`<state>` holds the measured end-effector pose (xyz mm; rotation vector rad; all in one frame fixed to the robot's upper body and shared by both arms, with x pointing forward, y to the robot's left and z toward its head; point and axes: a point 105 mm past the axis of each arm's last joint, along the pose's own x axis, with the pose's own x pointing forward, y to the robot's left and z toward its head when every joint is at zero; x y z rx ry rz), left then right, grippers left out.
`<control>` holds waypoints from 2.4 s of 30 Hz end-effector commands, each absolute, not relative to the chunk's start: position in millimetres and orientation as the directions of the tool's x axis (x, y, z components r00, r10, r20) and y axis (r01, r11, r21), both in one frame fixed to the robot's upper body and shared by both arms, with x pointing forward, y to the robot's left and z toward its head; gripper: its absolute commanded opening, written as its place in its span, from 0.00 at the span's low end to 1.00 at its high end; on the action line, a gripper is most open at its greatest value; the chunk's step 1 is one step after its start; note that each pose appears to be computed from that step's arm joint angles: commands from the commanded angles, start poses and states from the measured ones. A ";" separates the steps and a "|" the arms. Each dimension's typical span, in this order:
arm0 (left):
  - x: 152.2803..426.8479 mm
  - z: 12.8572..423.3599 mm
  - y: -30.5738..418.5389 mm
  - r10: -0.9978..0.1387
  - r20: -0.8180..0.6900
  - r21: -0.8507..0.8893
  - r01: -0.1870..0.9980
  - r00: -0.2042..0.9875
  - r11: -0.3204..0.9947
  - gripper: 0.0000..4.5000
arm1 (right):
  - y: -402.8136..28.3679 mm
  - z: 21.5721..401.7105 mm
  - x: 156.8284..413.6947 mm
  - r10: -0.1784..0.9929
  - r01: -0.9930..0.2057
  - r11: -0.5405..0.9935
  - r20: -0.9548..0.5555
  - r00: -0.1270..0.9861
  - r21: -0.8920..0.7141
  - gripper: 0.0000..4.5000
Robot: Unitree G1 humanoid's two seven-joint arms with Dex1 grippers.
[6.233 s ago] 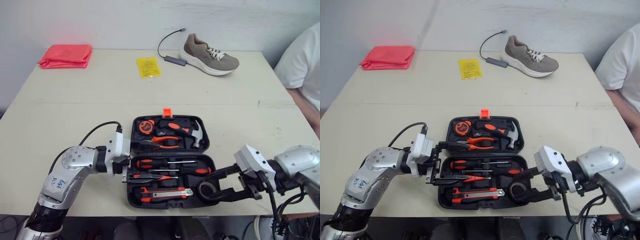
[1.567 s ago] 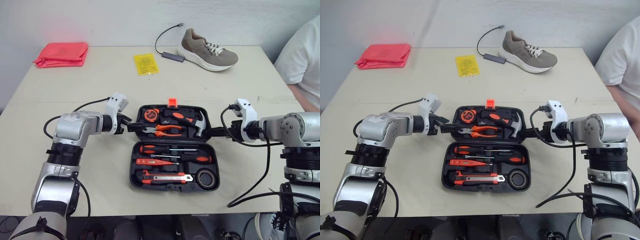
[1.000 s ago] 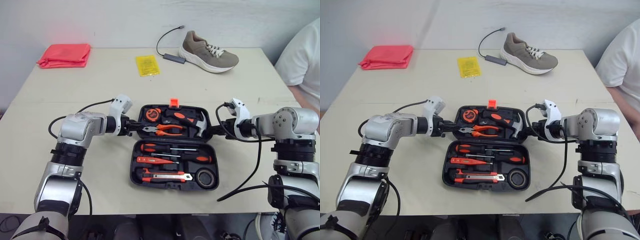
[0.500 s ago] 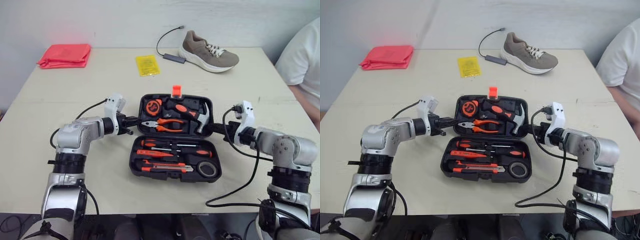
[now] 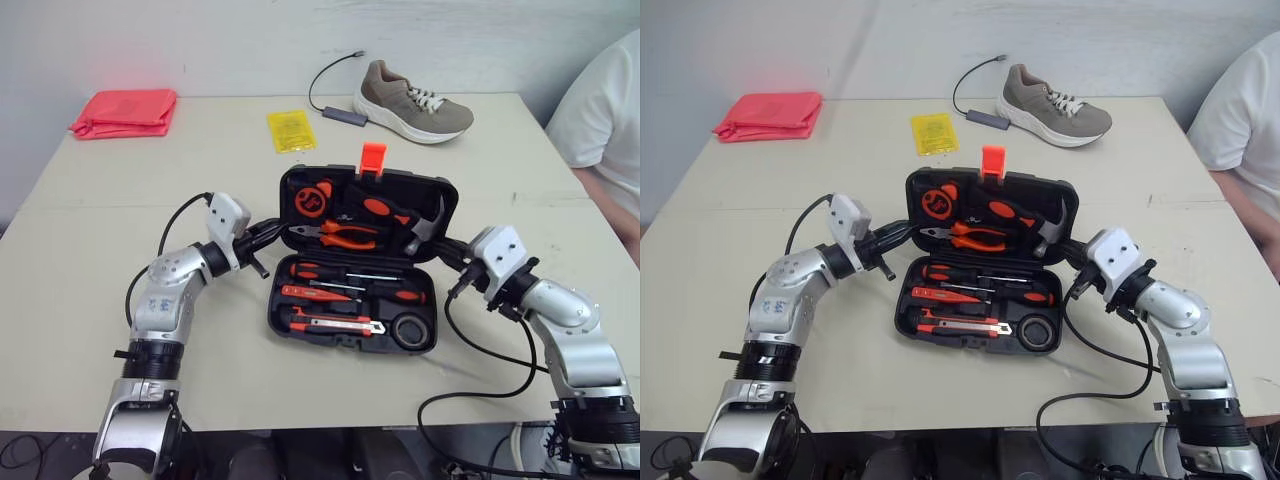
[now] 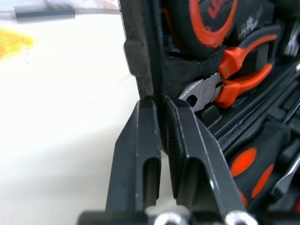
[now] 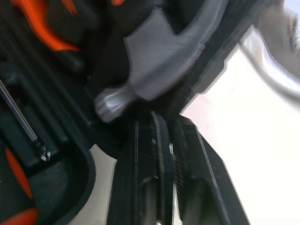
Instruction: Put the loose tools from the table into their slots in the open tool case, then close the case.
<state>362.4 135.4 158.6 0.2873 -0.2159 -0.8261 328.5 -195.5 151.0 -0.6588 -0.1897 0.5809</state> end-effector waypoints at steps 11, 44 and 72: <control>299.7 151.2 150.7 -0.849 0.051 0.670 0.613 0.526 0.420 0.64 | -184.1 134.4 286.7 0.655 -0.260 0.346 0.033 0.755 -0.901 0.40; 392.6 129.7 98.3 -0.867 -0.302 0.256 0.910 0.397 0.327 0.01 | -183.4 60.1 197.5 0.690 -0.869 0.417 -0.530 0.493 -0.266 0.00; 315.2 130.0 151.5 -0.924 -0.150 0.135 0.933 0.351 0.333 0.01 | -209.2 93.6 334.2 0.573 -0.659 0.464 -0.367 0.733 -0.592 0.00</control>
